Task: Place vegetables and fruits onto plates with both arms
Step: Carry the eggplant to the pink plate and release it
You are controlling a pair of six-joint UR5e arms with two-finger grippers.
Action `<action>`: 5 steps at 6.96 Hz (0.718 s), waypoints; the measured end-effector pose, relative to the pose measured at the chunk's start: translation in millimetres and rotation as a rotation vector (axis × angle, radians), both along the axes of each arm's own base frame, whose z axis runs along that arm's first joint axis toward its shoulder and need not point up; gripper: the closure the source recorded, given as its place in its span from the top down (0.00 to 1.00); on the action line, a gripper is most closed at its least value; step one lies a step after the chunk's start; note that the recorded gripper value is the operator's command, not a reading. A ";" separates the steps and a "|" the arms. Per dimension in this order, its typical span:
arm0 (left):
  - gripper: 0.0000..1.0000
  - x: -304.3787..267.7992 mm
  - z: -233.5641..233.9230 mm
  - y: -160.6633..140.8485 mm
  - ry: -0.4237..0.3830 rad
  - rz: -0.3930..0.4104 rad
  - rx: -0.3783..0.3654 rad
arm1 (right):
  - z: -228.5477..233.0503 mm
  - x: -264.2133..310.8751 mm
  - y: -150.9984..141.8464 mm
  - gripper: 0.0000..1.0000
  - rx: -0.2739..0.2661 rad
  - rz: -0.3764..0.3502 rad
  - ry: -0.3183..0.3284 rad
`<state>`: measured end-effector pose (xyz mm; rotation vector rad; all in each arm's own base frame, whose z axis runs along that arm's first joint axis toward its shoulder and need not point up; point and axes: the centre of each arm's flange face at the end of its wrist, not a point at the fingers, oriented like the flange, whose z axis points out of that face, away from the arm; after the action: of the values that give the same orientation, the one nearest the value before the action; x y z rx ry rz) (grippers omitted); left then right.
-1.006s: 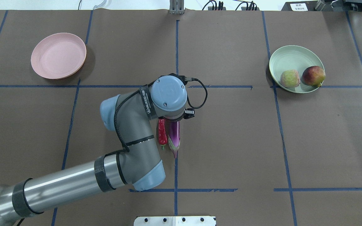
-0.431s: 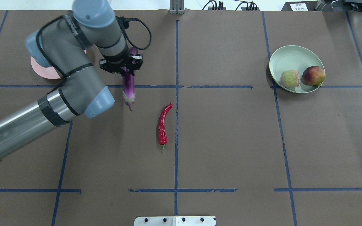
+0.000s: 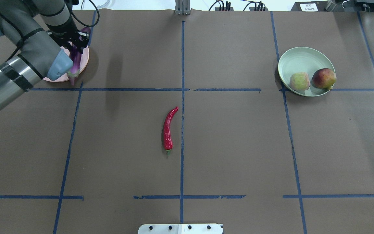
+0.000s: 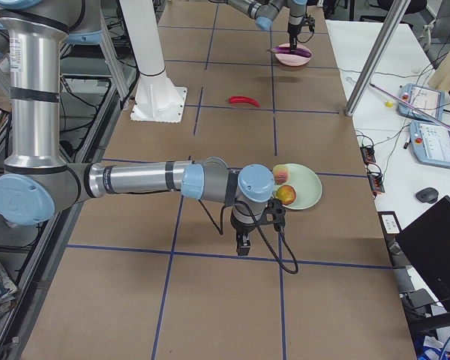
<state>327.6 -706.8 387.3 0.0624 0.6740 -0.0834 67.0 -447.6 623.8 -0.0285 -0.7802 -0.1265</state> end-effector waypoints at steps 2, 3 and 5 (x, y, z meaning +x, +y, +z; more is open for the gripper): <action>1.00 -6.9 51.0 -17.8 -0.003 0.003 0.010 | -0.3 0.0 0.1 1.00 0.001 0.000 0.000; 1.00 -6.7 52.3 -18.7 0.005 0.005 0.021 | -0.5 0.0 0.1 1.00 0.001 0.000 0.000; 1.00 -4.9 21.2 -10.6 0.081 0.027 0.020 | -0.6 0.0 0.1 1.00 0.001 0.000 0.000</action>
<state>322.7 -717.4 408.5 0.0689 0.7565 -0.0534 67.0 -447.5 623.2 -0.0273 -0.7804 -0.1270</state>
